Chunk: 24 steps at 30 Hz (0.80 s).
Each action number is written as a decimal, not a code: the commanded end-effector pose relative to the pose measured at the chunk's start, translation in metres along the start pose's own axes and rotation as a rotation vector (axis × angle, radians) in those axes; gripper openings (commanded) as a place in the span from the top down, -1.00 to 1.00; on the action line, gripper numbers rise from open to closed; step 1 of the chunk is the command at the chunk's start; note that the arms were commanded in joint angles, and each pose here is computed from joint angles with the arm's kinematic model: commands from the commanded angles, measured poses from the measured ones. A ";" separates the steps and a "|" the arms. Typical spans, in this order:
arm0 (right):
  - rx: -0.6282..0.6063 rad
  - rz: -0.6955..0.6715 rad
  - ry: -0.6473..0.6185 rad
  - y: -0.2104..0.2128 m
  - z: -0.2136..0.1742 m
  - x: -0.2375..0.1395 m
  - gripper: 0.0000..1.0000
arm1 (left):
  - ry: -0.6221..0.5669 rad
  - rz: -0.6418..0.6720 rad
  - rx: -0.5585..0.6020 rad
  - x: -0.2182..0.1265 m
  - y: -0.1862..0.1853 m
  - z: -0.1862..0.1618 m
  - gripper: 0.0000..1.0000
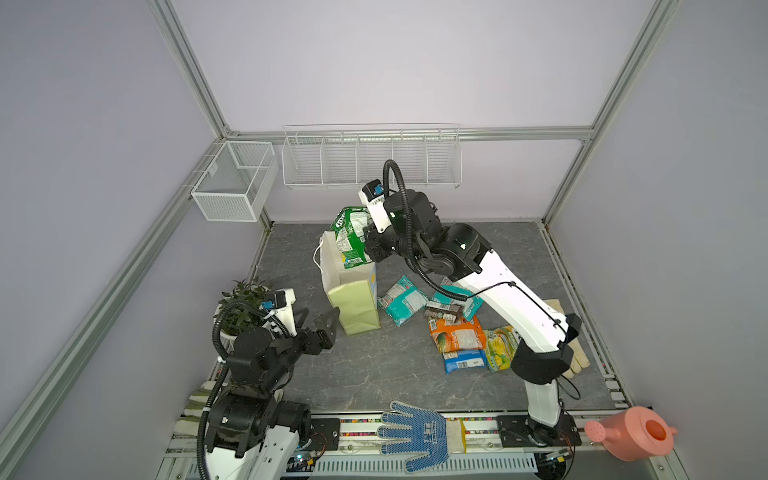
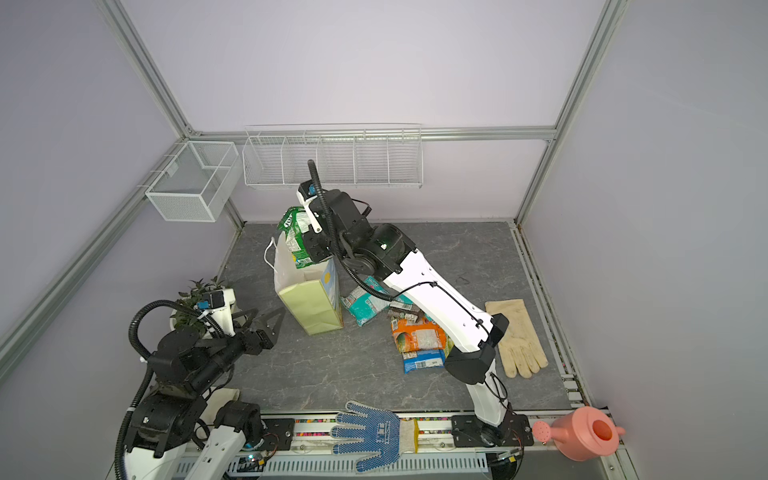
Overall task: Place the snacks into the paper bag
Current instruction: 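Lower the green packet into the bag opening and open the right gripper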
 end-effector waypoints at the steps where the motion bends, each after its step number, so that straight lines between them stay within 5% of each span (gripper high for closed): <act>1: 0.035 -0.020 -0.125 0.005 0.028 -0.009 0.86 | -0.010 -0.015 0.012 -0.001 -0.002 -0.001 -0.87; 24: -0.040 -0.164 -0.143 0.015 0.021 0.017 0.86 | -0.011 -0.020 0.013 -0.002 -0.003 -0.001 -0.87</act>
Point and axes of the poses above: each gripper's point midway between its finger pads, its own x axis out along the fingers, its own y axis along the line the jaws close on, z = x × y, the point moved 3 cm from there along -x, back along the fingers, and after that the axes turned 3 degrees about -x, right-handed, at the moved point
